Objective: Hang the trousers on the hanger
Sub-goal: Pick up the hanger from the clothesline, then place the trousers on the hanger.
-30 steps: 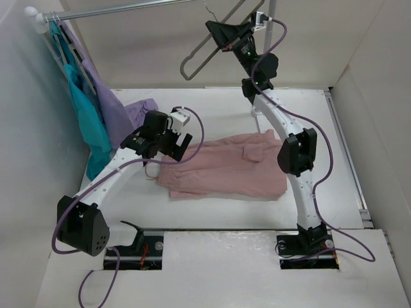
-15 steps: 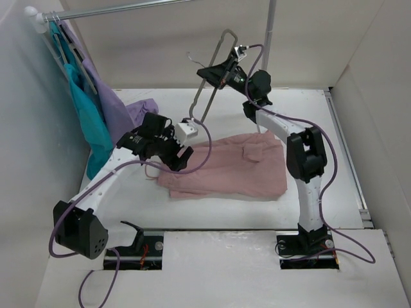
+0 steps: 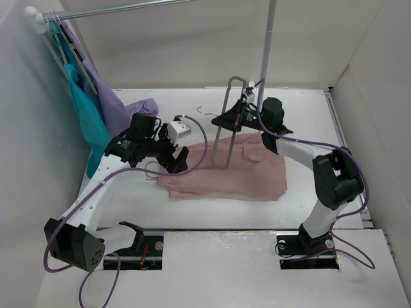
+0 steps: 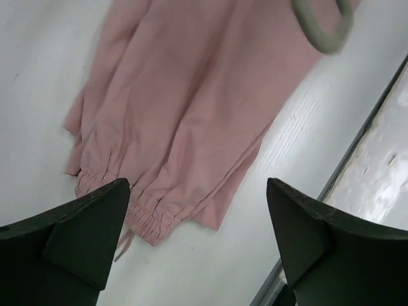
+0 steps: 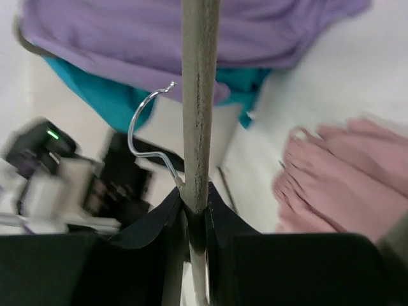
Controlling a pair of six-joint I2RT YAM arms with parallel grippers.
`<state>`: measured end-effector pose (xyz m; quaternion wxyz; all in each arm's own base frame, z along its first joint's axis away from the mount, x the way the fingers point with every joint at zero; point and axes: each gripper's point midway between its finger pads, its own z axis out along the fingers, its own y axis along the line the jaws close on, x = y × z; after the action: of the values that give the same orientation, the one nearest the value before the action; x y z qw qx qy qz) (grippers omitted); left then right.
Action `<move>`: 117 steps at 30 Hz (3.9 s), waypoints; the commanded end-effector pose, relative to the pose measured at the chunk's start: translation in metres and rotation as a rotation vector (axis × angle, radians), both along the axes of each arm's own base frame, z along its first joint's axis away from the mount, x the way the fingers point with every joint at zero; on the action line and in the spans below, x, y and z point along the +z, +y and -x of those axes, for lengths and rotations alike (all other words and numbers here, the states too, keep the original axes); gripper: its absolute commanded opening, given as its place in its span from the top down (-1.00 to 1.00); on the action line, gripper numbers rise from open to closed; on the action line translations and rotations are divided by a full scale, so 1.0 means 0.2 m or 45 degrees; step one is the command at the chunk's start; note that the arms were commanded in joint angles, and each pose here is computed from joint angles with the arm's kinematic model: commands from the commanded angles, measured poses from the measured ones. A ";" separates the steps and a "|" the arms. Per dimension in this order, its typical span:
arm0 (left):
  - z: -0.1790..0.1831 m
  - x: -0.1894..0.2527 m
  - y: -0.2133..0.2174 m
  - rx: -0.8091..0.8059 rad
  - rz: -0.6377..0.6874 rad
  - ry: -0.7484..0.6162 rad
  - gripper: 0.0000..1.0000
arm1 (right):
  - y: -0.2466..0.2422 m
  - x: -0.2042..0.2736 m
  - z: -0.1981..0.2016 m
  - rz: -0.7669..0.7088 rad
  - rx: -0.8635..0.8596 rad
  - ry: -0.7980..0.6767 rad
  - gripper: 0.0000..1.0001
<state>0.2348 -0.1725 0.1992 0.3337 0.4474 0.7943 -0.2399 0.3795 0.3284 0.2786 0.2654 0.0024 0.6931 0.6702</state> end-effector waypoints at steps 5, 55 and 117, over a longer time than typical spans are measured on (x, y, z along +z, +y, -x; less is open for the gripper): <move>-0.15 0.27 -0.21 0.110 0.315 0.232 -0.80 | -0.10 -0.25 0.32 0.239 0.081 -0.138 1.00; -0.18 -0.17 -0.73 -0.082 0.169 0.783 1.00 | -0.44 -0.52 0.58 0.479 0.056 0.033 -0.99; -0.37 -0.49 -0.90 0.340 0.280 0.834 1.00 | -0.56 -0.96 0.43 1.043 -0.312 0.273 1.00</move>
<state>0.3121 -0.3524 0.0845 0.1179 0.1862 0.8889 -0.4016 0.2900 0.2165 0.1031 0.2582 0.0317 0.9207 0.2908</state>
